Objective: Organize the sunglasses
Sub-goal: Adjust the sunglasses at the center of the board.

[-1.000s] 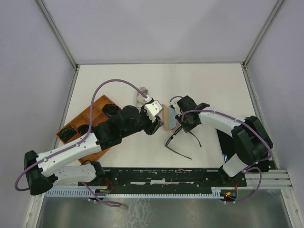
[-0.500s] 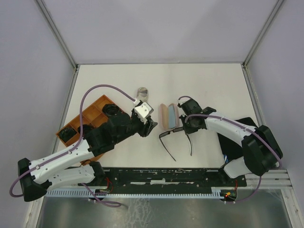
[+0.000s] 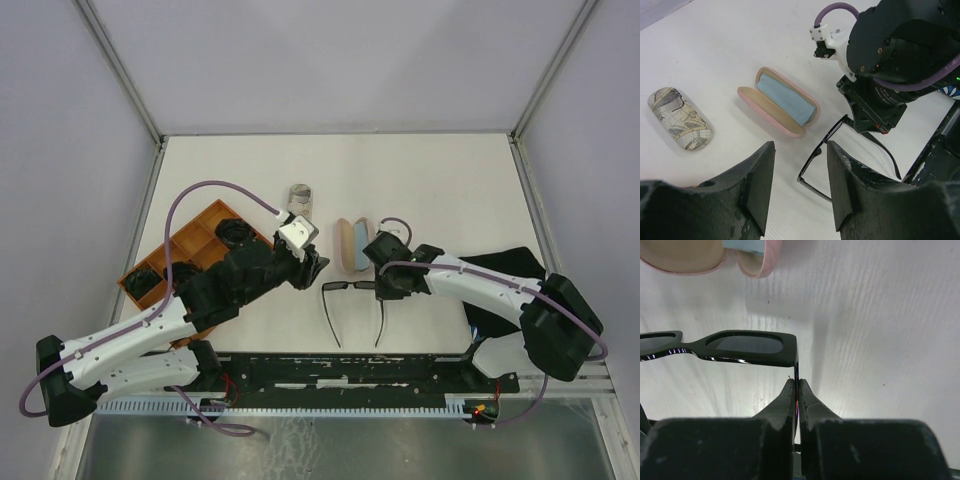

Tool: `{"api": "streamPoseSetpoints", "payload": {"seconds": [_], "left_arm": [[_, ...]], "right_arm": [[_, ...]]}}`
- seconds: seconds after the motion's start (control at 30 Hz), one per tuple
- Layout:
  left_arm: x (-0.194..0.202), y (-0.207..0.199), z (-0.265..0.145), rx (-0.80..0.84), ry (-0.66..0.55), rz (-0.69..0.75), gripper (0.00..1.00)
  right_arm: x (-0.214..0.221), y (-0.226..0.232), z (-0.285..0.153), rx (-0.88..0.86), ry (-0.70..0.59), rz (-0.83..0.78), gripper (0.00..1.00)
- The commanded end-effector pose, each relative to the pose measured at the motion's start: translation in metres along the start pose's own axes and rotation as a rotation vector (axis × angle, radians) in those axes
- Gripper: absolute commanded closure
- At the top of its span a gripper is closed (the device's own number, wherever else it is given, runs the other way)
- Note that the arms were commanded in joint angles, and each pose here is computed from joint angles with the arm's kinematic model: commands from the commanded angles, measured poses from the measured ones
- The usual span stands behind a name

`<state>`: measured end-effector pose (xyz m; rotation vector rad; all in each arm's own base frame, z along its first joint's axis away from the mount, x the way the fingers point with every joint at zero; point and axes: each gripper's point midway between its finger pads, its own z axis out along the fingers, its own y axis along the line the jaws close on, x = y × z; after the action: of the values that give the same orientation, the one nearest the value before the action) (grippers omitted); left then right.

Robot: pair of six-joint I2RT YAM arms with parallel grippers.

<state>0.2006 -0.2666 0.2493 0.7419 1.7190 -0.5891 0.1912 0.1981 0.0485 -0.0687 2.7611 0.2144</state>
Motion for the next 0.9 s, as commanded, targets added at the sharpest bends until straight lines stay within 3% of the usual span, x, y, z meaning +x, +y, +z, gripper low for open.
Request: {"api": "streamPoseSetpoints", "payload": {"seconds": [0.0, 0.2, 0.33, 0.47, 0.63, 0.87], "left_arm": [[-0.015, 0.002, -0.001, -0.014, -0.065, -0.05, 0.47], [-0.013, 0.005, -0.002, -0.027, -0.063, -0.051, 0.48], [-0.014, 0.006, -0.005, -0.035, -0.067, -0.052, 0.48], [-0.02, 0.01, -0.011, -0.048, -0.079, -0.055, 0.48], [-0.028, 0.019, -0.024, -0.089, -0.106, -0.063, 0.48], [-0.03, 0.03, -0.036, -0.143, -0.118, -0.059, 0.45]], "right_arm": [[-0.008, 0.007, -0.006, 0.035, -0.102, 0.113, 0.91], [-0.011, 0.005, -0.017, 0.043, -0.143, 0.078, 0.78], [-0.016, 0.004, -0.029, 0.028, -0.147, -0.045, 0.69], [-0.026, 0.01, -0.046, -0.031, -0.177, -0.258, 0.65], [-0.037, 0.04, -0.057, -0.226, -0.256, -0.588, 0.55], [-0.05, 0.082, -0.042, -0.345, -0.235, -0.873, 0.52]]}}
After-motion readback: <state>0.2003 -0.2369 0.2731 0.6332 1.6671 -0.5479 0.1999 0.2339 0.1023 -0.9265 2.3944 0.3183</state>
